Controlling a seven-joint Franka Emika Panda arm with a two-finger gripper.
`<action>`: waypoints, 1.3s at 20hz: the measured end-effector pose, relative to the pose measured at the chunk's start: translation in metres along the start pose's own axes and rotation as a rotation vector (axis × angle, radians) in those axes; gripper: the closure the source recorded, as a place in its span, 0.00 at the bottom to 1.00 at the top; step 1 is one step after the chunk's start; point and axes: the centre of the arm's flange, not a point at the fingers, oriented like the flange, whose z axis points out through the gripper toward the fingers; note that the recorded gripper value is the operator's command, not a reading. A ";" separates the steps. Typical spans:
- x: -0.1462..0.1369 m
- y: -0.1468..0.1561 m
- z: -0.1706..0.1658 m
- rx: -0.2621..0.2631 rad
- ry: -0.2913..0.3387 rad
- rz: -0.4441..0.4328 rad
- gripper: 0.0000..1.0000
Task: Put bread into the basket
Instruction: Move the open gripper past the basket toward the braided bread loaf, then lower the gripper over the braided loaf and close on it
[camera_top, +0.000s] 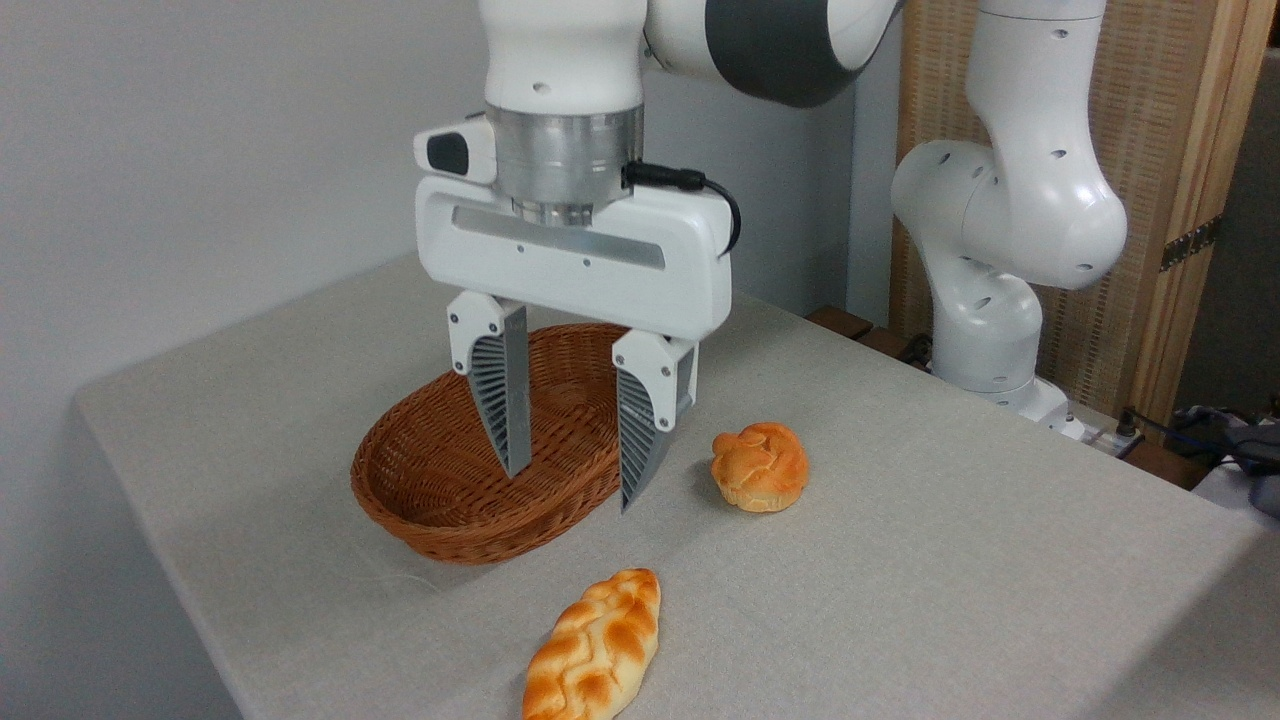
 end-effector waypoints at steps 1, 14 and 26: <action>0.000 0.000 0.003 -0.001 -0.004 0.000 0.00; 0.005 0.003 0.078 0.009 -0.020 0.006 0.00; 0.000 0.003 0.128 0.007 -0.120 0.091 0.00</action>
